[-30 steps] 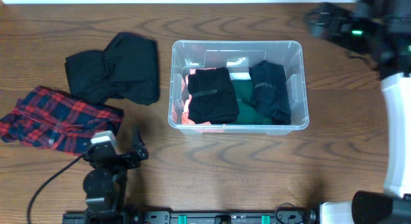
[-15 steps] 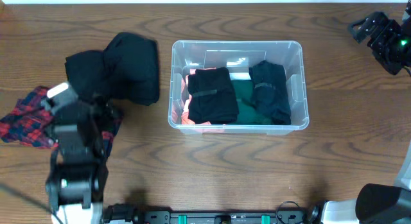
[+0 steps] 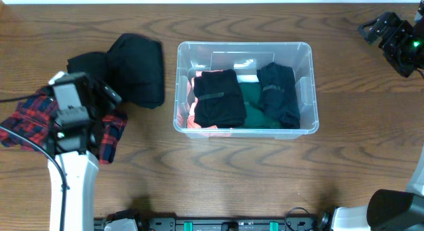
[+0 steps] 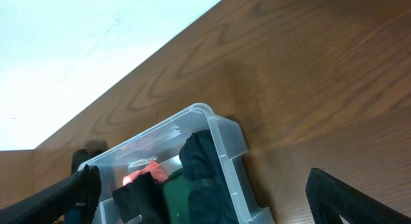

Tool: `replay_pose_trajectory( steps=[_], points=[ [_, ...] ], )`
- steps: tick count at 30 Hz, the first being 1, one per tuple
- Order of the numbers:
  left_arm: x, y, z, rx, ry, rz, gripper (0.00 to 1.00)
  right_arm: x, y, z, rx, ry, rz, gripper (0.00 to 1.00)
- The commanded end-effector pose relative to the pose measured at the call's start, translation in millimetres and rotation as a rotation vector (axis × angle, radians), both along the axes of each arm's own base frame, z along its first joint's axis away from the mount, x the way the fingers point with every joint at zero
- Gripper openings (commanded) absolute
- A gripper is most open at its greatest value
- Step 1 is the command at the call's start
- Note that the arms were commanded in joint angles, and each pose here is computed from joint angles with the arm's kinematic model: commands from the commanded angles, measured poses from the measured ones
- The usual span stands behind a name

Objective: Pack container
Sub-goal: 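Reach the left gripper to the black garment and grasp it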

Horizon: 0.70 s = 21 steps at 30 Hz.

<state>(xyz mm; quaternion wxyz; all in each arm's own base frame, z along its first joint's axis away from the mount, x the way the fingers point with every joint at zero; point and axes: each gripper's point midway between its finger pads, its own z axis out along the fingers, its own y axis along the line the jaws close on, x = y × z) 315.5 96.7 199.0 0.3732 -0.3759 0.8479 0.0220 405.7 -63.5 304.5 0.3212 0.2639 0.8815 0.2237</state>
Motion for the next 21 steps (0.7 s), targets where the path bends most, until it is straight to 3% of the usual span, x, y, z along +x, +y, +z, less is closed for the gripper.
replay_pose_trajectory(
  steps=[1,4,8,16,21],
  points=[
    [14,18,44,-0.013,-0.08,0.02,0.98,-1,-1,0,0.014,0.002,-0.004,0.99],
    [22,31,63,-0.036,-0.115,0.003,0.98,-1,-1,0,0.014,0.002,-0.004,0.99],
    [22,22,51,-0.142,-0.095,-0.056,0.98,-1,-1,0,0.014,0.002,-0.004,0.99],
    [30,54,57,-0.084,-0.124,-0.046,0.98,-1,-1,0,0.014,0.002,-0.004,0.99],
    [41,92,20,-0.247,-0.049,-0.079,0.98,-1,-1,0,0.014,0.002,-0.004,0.99]
  ],
)
